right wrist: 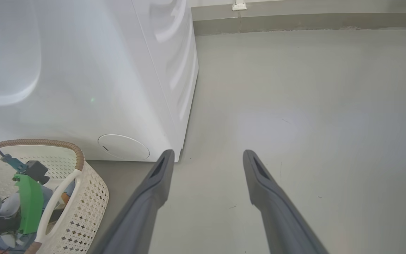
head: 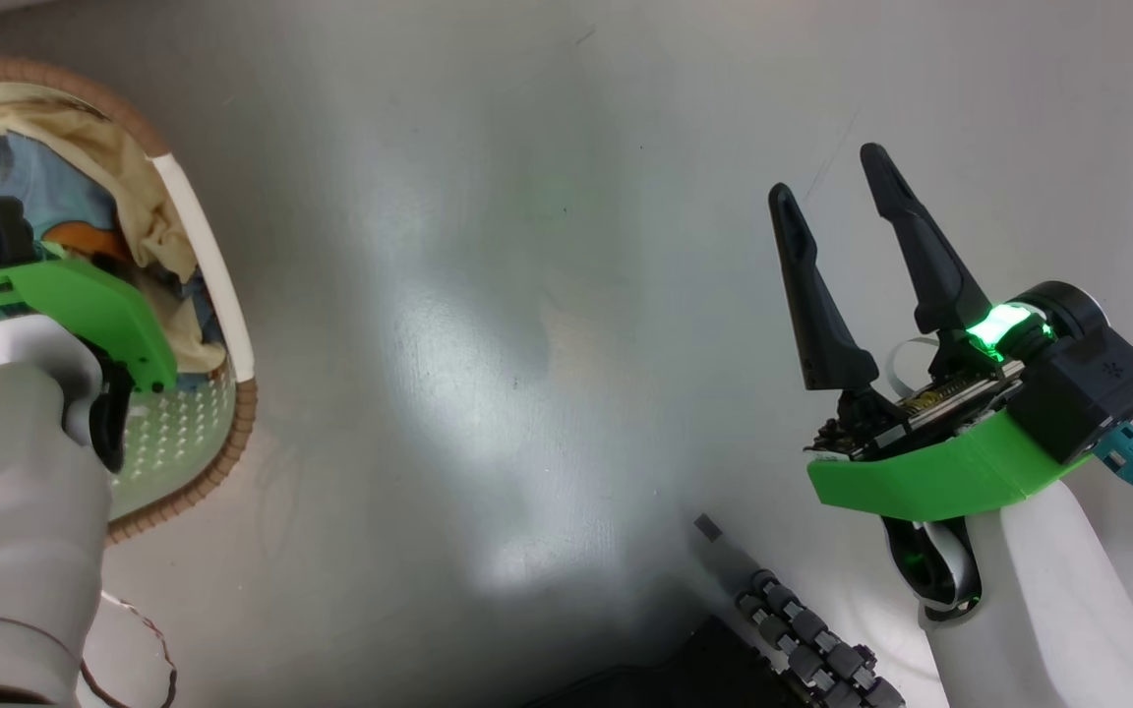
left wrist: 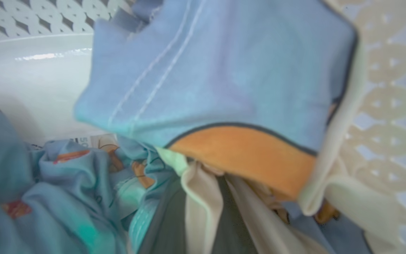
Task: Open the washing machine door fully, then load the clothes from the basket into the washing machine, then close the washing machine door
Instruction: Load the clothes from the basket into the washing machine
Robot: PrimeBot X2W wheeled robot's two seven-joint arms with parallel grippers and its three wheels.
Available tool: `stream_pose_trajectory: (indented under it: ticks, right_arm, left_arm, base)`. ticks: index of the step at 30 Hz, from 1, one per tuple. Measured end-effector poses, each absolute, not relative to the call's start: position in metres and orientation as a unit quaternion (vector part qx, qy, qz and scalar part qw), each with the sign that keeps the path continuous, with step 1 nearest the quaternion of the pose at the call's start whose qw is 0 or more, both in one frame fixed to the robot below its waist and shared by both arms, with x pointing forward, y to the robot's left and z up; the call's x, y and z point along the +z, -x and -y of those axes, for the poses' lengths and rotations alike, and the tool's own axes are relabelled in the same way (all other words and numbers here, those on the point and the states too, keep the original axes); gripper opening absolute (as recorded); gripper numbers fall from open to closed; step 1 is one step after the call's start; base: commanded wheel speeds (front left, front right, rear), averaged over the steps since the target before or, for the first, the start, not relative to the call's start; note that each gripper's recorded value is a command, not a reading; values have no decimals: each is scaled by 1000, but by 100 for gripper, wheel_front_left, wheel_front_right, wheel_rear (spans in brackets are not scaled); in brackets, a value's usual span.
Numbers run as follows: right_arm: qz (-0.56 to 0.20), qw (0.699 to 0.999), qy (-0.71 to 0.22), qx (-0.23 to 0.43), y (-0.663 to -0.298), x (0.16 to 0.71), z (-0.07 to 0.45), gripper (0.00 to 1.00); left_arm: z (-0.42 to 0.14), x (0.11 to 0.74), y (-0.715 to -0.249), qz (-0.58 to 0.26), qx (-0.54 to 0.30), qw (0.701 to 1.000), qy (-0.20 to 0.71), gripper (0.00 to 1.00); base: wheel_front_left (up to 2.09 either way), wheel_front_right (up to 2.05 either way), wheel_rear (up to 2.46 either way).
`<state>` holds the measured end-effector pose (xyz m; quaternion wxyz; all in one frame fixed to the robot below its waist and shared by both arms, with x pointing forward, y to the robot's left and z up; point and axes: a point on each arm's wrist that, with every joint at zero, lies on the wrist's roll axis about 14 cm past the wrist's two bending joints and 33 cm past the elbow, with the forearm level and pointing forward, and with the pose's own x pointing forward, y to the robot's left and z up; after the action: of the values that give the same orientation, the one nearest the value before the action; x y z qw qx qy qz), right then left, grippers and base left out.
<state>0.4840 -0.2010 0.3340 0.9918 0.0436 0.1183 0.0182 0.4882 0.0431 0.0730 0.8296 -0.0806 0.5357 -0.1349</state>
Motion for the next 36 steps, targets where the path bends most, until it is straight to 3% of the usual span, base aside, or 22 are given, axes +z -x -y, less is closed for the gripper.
stream_pose_trajectory:
  ticks: [10,30,36]
  right_arm:
    - [-109,993,-51,20,-488,338,197,100]
    - [-68,996,-43,45,-486,382,189,100]
    - [-60,996,-46,53,-475,398,184,100]
  left_arm:
    - [-49,82,-488,-532,-130,833,77,0]
    - [-78,161,-485,-426,-94,897,76,0]
    - [-94,218,-491,-345,-67,931,100,0]
  base:
    - [0,0,0]
    - [0,0,0]
    - [0,0,0]
